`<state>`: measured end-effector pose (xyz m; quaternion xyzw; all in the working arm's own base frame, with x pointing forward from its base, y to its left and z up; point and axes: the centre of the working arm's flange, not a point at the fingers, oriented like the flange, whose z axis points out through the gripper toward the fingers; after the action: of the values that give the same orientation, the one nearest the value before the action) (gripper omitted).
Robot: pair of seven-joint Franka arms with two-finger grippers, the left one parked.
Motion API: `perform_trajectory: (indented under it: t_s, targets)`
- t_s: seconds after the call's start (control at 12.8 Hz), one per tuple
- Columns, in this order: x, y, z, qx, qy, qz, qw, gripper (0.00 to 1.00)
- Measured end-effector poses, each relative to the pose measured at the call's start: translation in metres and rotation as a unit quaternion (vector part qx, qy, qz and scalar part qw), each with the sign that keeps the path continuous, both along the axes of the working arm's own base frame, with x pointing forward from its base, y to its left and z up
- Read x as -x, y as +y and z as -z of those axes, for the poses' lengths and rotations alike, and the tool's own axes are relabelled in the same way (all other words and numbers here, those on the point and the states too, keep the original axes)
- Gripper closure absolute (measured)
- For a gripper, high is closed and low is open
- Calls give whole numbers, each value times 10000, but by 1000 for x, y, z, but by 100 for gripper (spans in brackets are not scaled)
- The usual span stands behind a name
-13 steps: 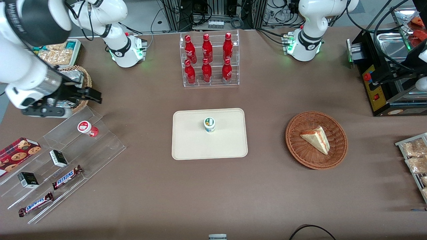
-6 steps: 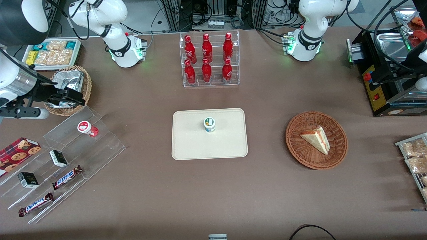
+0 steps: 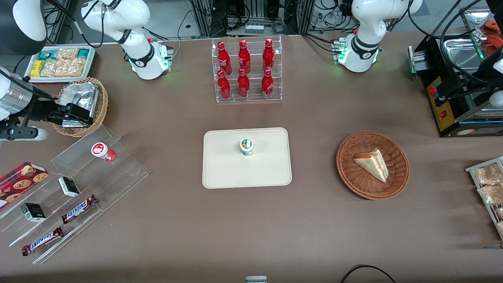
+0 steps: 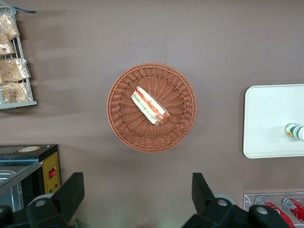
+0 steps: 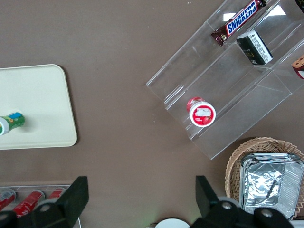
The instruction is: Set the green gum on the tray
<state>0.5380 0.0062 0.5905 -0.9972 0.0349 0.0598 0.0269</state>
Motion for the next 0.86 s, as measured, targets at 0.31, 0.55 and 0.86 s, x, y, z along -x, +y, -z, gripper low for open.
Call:
perform_trajectory:
  t_s: [0.31,0.55,0.86]
  targets:
    - [0,-3,0,65,-1,13,10000,0]
    - [0,-2,0,68,7,-4,10000,0]
    - [0,-3,0,71,10,-3,10000,0]
